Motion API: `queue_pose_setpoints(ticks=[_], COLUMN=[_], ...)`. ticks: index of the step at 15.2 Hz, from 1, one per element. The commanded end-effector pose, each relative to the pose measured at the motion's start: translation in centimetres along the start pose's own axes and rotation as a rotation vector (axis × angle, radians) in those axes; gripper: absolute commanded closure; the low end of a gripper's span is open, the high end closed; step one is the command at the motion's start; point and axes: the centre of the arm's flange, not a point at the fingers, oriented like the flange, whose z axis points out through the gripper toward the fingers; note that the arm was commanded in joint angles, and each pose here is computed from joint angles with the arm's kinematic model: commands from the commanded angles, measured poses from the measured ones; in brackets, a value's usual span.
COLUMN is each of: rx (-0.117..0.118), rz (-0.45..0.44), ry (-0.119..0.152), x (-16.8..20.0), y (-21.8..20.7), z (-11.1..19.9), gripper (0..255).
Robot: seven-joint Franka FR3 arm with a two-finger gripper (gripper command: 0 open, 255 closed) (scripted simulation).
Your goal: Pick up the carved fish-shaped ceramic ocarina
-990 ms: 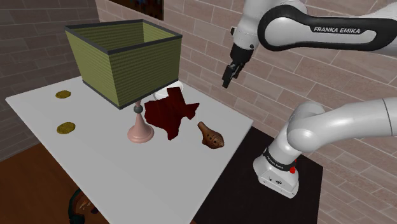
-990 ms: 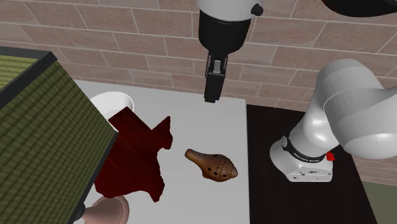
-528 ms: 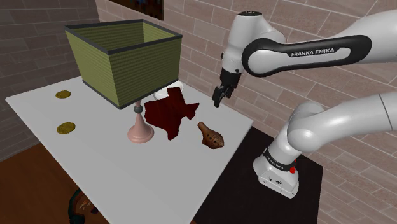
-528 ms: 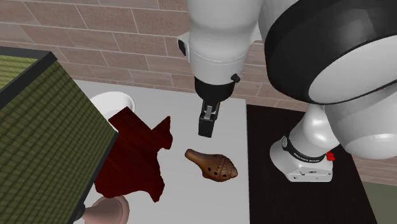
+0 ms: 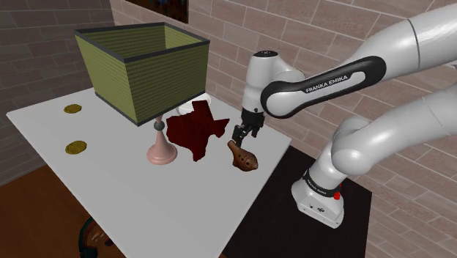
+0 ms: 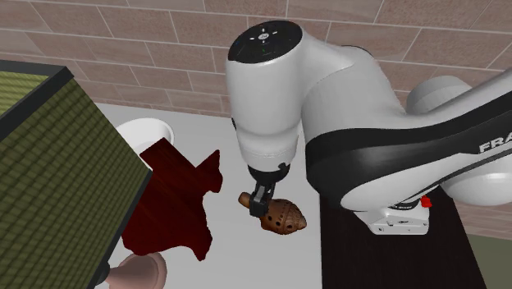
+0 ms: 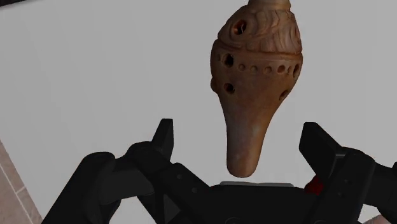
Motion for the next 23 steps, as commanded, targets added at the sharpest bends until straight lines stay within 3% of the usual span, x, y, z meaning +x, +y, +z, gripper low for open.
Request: queue_pose_setpoints(ticks=[1, 11, 12, 23], rx=[0.011, 0.014, 0.014, 0.014], rz=[0.031, 0.039, 0.039, 0.039], ry=[-0.018, -0.024, -0.024, -0.024], x=[-0.1, 0.2, 0.2, 0.1], y=[-1.4, -1.8, -1.9, -1.8], z=[2.4, 7.0, 7.1, 6.0], gripper=[0, 0, 255, 255])
